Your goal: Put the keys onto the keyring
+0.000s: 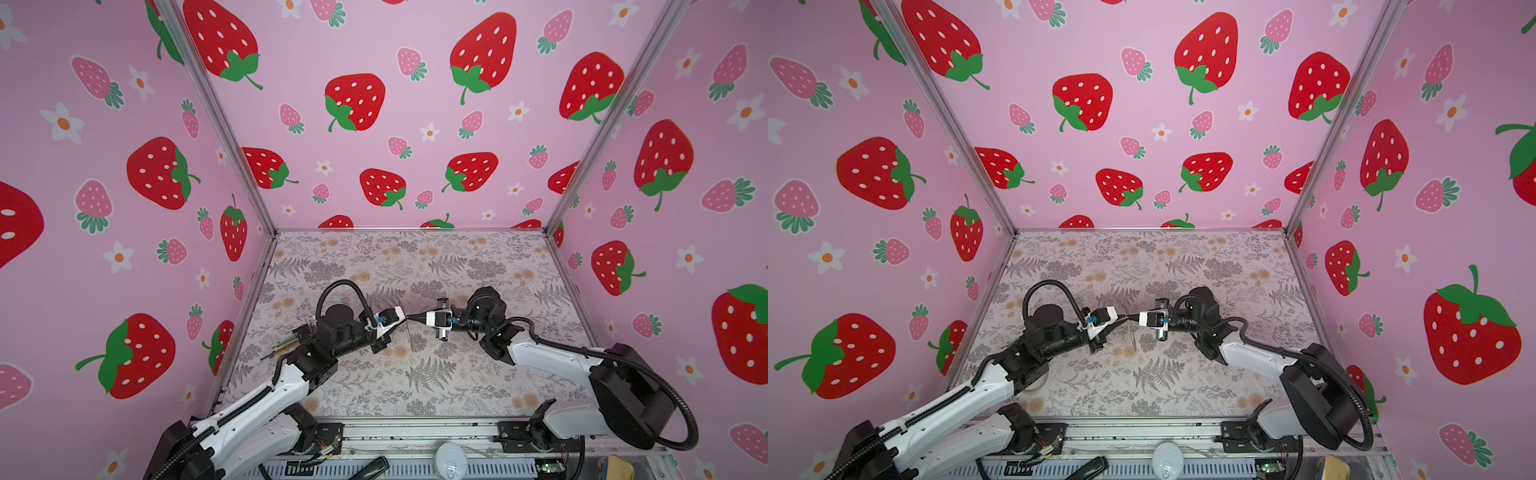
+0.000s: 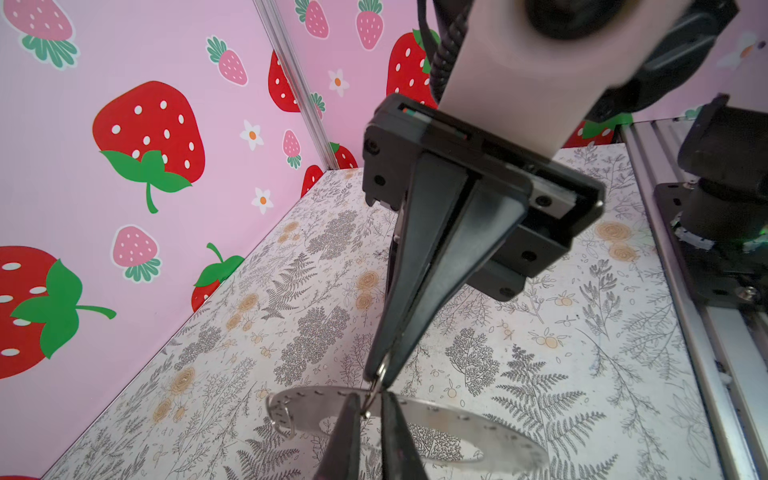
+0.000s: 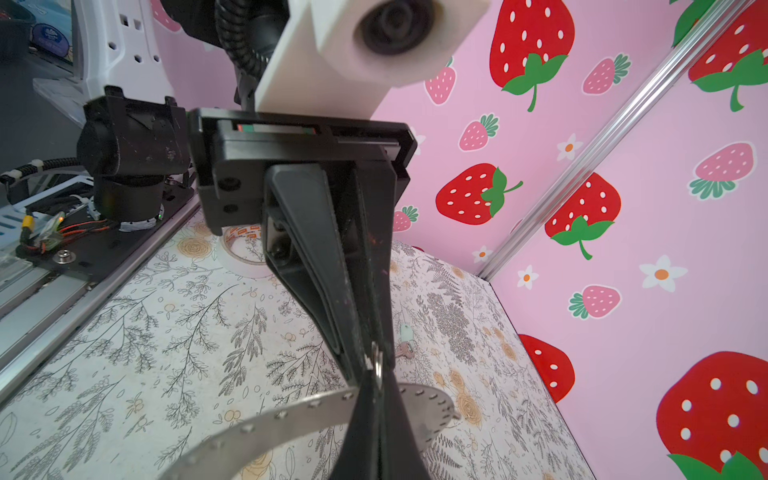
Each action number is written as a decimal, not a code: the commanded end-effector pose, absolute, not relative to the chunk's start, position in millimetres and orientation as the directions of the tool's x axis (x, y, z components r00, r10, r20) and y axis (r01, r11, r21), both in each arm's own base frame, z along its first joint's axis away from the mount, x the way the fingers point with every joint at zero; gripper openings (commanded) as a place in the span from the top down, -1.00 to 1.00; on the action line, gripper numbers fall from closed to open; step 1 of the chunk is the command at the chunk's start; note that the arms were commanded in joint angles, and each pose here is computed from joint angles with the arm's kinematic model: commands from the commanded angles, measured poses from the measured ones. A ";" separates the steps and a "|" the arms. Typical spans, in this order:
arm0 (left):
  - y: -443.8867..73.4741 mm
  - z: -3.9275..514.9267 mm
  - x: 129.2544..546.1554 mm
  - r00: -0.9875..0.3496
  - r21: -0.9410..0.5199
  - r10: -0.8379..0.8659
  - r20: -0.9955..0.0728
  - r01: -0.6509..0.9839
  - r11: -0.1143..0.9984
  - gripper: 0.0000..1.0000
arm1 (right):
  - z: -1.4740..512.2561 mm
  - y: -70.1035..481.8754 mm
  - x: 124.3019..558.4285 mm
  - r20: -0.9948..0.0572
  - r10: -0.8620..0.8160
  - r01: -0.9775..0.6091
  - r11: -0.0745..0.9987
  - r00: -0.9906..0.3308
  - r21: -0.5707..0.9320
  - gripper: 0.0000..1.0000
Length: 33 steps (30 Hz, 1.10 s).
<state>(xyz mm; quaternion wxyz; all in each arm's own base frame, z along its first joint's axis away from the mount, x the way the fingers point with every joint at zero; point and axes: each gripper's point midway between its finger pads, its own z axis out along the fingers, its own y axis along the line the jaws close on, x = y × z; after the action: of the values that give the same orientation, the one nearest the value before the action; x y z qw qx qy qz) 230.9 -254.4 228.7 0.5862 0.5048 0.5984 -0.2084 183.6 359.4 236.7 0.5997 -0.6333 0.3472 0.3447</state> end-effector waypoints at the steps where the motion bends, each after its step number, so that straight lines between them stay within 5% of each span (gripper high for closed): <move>1: -264.3 253.0 223.8 0.274 0.378 0.313 -0.910 0.857 0.350 0.80 | 256.5 363.0 180.6 -0.824 0.038 -0.822 -0.048 0.566 -0.567 1.00; 10: -266.2 254.9 220.4 0.299 0.401 0.322 -0.898 0.859 0.319 1.00 | 250.9 363.8 179.9 -0.828 0.021 -0.826 -0.070 0.560 -0.560 0.99; 20: -256.2 249.7 233.0 0.293 0.456 0.429 -0.855 0.818 0.351 1.00 | 242.5 351.2 195.3 -0.803 -0.086 -0.807 -0.012 0.589 -0.591 0.49; 33: -252.8 241.8 239.0 0.285 0.508 0.536 -0.795 0.795 0.331 1.00 | 247.9 347.4 194.5 -0.799 -0.117 -0.806 -0.031 0.590 -0.591 0.38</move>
<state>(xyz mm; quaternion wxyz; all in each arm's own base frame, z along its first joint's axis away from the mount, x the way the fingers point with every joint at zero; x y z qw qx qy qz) 234.4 -250.5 221.9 0.5516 0.5599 0.6033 -0.1353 197.9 345.6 235.8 0.6002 -0.6510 0.3689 0.2826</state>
